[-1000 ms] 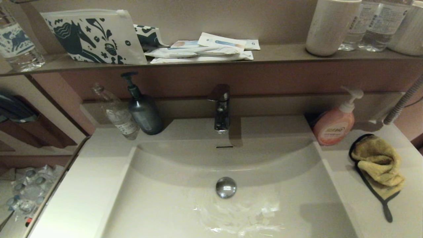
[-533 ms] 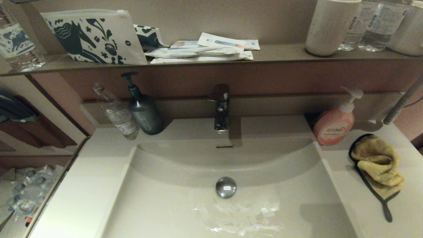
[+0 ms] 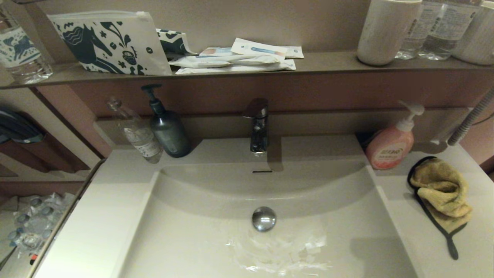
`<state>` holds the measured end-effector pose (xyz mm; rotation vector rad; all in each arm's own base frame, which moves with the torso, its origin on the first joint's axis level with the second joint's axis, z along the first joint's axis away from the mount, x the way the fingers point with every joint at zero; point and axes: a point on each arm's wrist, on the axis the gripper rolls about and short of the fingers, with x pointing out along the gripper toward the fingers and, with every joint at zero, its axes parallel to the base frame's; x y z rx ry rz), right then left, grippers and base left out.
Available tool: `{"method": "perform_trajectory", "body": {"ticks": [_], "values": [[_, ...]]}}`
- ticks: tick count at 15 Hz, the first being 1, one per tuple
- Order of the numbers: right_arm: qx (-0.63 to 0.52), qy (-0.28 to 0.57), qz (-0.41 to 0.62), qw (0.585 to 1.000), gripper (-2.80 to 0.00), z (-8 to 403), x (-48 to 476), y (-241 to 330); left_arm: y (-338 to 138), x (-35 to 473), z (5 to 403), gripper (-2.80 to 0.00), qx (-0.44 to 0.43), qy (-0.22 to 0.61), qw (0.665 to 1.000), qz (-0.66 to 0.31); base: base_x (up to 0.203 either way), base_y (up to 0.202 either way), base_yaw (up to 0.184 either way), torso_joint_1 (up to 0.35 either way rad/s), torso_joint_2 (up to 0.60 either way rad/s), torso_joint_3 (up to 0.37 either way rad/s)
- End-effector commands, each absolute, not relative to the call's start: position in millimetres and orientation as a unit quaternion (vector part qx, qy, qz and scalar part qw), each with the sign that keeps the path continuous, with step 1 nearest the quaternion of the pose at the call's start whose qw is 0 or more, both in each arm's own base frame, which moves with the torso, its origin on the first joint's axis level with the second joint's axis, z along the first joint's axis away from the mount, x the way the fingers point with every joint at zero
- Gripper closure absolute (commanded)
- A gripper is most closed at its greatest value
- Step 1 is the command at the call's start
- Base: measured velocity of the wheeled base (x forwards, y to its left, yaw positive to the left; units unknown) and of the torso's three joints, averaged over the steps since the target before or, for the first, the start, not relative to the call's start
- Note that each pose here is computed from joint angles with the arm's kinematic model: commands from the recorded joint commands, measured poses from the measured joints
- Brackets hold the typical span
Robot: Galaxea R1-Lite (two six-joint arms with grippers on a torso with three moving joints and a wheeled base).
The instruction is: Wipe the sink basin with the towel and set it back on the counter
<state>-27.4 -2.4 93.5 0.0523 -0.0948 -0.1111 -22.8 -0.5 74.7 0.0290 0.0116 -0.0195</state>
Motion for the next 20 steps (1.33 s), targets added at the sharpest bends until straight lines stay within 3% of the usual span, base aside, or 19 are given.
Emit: {"method": "perform_trajectory", "body": {"ticks": [1, 4, 20], "values": [[0.025, -0.041, -0.051, 0.998, 0.00, 88, -25, -2, -1, -23, 75, 0.00, 0.015, 0.006, 1.000, -0.010, 0.000, 0.000, 0.000, 0.000, 0.00, 0.000], [0.008, -0.023, -0.013, 1.000, 0.00, 80, -23, 0, -1, -23, 75, 0.00, 0.015, 0.006, 1.000, -0.010, 0.000, 0.000, 0.000, 0.000, 0.00, 0.000], [0.008, 0.001, -0.013, 1.000, 0.00, 76, -23, 0, -1, -23, 75, 0.00, 0.015, 0.006, 1.000, -0.010, 0.000, 0.000, 0.000, 0.000, 0.00, 0.000]]}}
